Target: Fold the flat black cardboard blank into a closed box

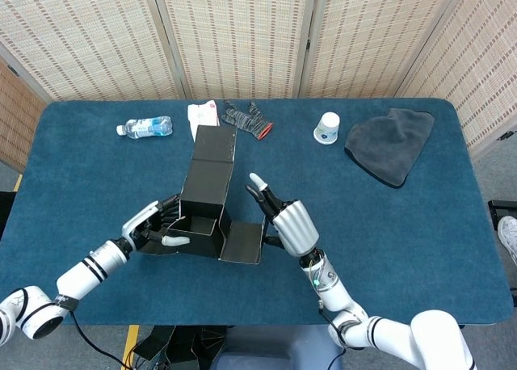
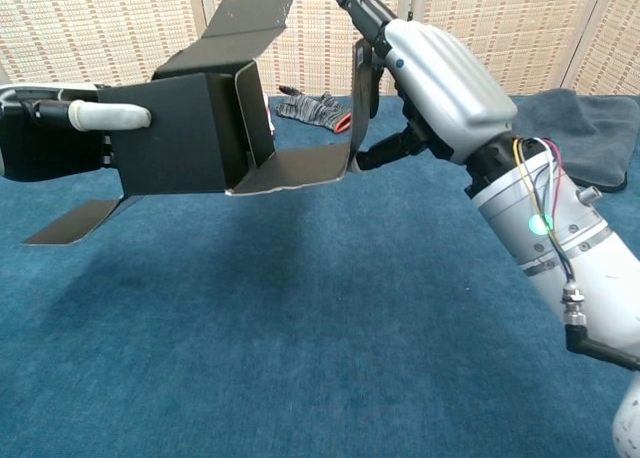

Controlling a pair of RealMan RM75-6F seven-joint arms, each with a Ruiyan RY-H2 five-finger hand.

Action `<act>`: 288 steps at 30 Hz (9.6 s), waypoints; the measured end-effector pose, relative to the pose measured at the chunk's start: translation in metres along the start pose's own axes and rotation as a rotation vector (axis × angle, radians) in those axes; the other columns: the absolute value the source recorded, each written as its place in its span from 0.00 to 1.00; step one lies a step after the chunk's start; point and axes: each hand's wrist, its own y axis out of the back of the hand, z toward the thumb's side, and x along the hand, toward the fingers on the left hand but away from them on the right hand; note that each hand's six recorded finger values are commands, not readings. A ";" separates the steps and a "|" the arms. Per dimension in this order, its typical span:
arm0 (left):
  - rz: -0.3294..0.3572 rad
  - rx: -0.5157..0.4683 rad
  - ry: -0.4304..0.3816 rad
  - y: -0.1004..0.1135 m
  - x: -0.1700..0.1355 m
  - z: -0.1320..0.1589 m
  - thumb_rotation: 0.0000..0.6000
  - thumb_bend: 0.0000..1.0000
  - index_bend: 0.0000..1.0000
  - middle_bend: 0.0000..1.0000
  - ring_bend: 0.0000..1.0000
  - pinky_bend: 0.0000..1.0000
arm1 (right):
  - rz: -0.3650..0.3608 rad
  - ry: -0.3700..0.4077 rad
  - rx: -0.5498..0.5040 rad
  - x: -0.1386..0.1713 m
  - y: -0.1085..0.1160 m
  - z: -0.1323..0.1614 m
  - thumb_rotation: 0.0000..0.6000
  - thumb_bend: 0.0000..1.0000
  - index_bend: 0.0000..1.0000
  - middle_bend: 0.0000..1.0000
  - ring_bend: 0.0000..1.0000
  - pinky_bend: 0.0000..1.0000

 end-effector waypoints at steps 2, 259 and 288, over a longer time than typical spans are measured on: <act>0.001 0.012 0.003 0.000 0.000 -0.002 1.00 0.00 0.17 0.28 0.53 0.59 | -0.007 0.000 -0.006 -0.001 0.000 0.001 1.00 0.00 0.00 0.00 0.63 1.00; -0.085 0.410 0.104 -0.005 0.023 -0.103 1.00 0.00 0.09 0.19 0.50 0.60 | 0.605 0.706 0.329 -0.026 -0.087 0.019 1.00 0.44 0.59 0.57 0.93 1.00; -0.045 0.375 0.106 -0.004 0.026 -0.100 1.00 0.00 0.09 0.19 0.50 0.60 | 0.689 0.657 0.297 -0.005 -0.087 0.021 1.00 0.49 0.67 0.65 0.89 1.00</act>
